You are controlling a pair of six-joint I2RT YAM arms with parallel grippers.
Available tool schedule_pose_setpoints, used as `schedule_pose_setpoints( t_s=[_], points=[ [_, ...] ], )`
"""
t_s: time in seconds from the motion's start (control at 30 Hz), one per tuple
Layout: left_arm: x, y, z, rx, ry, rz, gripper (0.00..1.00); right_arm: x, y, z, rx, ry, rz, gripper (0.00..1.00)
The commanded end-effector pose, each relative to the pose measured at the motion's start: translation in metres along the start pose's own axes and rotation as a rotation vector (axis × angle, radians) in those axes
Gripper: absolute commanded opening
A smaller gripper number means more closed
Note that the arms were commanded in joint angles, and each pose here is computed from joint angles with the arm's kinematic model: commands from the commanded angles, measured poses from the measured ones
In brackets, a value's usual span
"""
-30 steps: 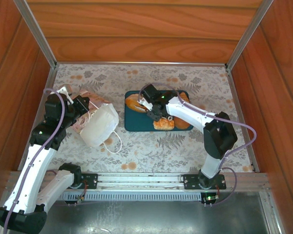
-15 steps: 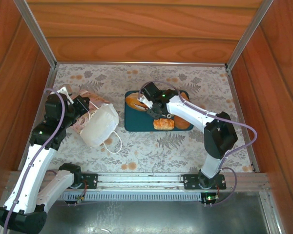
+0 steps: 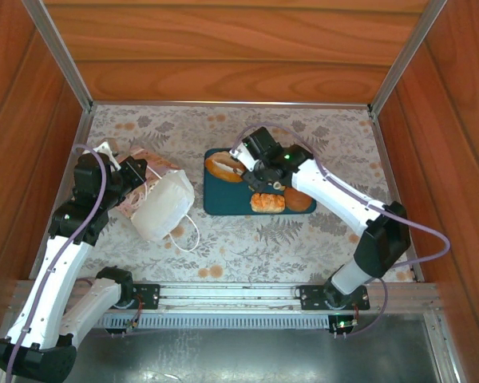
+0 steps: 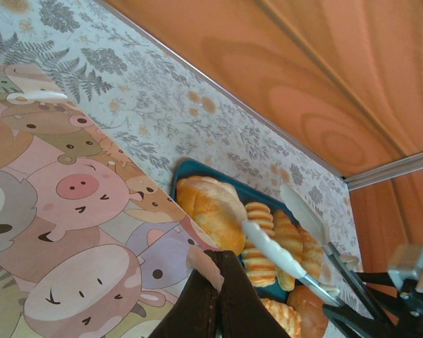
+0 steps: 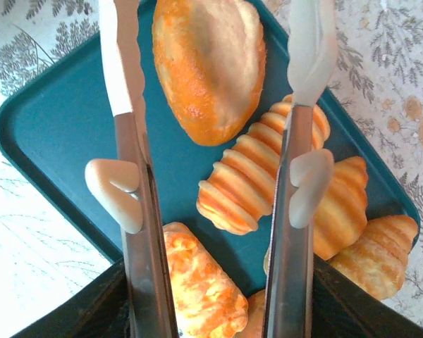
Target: Take the fake bread out of the paper bag
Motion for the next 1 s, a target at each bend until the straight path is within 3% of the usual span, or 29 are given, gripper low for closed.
schedule_pose_setpoints(
  t_s=[0.0, 0.33, 0.5, 0.77, 0.97],
  points=[
    [-0.002, 0.002, 0.004, -0.012, 0.007, -0.008, 0.00, 0.001, 0.009, -0.006, 0.015, -0.037, 0.029, 0.55],
    [-0.003, 0.002, 0.007, -0.018, 0.004, -0.008, 0.00, 0.025, 0.074, -0.019, -0.166, -0.195, 0.304, 0.52],
    [-0.005, 0.003, 0.008, -0.017, -0.012, -0.014, 0.00, 0.046, 0.098, -0.035, -0.186, -0.242, 0.472, 0.51],
    [-0.001, 0.012, 0.001, 0.006, -0.094, 0.007, 0.00, 0.110, 0.091, -0.057, -0.098, -0.237, 0.625, 0.51],
    [0.003, 0.015, -0.002, 0.022, -0.103, 0.033, 0.00, 0.161, 0.074, -0.050, -0.107, -0.283, 0.710, 0.50]
  ],
)
Point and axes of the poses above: each hand's point on the last joint's axis, 136 mm out from that joint toward the fingers, its own y axis back along the fingers, its own x axis along the line the jaws close on, z = x × y, the point moved 5 cm from there along y, back along the fingers, and after that the axes turned 13 degrees about -y, right-handed, at the moved point
